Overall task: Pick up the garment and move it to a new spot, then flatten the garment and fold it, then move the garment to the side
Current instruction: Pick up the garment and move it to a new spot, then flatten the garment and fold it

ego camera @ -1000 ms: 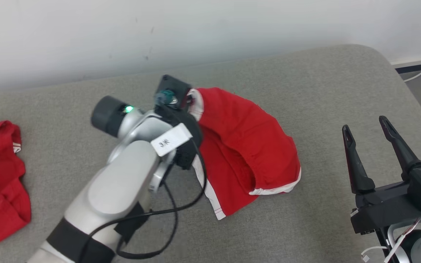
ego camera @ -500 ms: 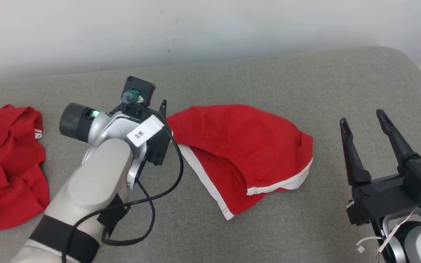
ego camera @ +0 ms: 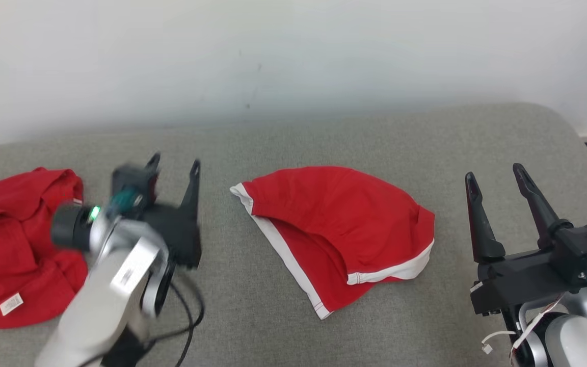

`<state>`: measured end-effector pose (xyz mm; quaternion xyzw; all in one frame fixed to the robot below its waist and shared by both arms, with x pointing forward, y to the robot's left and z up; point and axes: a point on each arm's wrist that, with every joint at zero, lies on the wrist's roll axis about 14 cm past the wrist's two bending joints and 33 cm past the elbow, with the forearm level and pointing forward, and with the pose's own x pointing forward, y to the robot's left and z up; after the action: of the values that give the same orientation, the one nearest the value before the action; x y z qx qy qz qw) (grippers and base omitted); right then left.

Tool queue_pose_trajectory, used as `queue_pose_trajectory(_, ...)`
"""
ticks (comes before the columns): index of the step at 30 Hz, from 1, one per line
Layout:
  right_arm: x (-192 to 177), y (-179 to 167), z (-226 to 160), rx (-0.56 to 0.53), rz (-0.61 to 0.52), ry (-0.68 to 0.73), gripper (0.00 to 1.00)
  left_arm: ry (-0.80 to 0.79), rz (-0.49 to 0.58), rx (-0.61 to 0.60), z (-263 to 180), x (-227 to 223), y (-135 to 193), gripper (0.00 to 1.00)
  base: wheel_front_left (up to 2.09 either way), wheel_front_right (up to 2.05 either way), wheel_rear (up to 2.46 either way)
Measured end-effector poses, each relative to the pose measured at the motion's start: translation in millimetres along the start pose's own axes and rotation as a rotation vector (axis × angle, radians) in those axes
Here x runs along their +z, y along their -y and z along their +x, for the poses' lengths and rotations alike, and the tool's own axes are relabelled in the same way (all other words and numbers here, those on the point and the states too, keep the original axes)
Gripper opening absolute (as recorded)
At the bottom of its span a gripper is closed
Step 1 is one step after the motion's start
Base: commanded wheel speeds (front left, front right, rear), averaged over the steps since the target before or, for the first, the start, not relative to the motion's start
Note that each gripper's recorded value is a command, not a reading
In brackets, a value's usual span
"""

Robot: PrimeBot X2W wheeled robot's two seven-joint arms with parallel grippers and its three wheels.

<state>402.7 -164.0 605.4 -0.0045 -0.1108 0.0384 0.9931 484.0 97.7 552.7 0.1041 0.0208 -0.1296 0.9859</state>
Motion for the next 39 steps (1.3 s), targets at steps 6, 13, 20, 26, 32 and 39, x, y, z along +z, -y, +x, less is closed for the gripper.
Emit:
queue_pose_trajectory(6,14,8,-11,-0.064,0.100,0.077,1.00,0.104,-0.146,0.083,-53,-19,-17,1.00,0.00,0.00,0.00)
queue_pose_trajectory(13,-10,24,-33,-0.149,0.142,0.024,1.00,0.130,-0.260,0.158,-100,-41,-20,1.00,0.00,0.00,0.00)
queue_pose_trajectory(20,-53,34,-47,-0.204,0.158,-0.109,1.00,0.093,-0.289,0.199,-137,-65,-16,1.00,0.00,0.00,0.00)
queue_pose_trajectory(26,-75,34,-51,-0.209,0.159,-0.177,1.00,0.156,-0.298,0.207,-140,-46,-16,1.00,0.00,0.00,0.00)
queue_pose_trajectory(32,-88,28,-50,-0.188,0.159,-0.217,1.00,0.207,-0.300,0.193,-140,-30,-13,1.00,0.00,0.00,0.00)
queue_pose_trajectory(39,-91,26,-42,-0.182,0.158,-0.218,1.00,0.229,-0.282,0.192,-138,-23,-14,1.00,0.00,0.00,0.00)
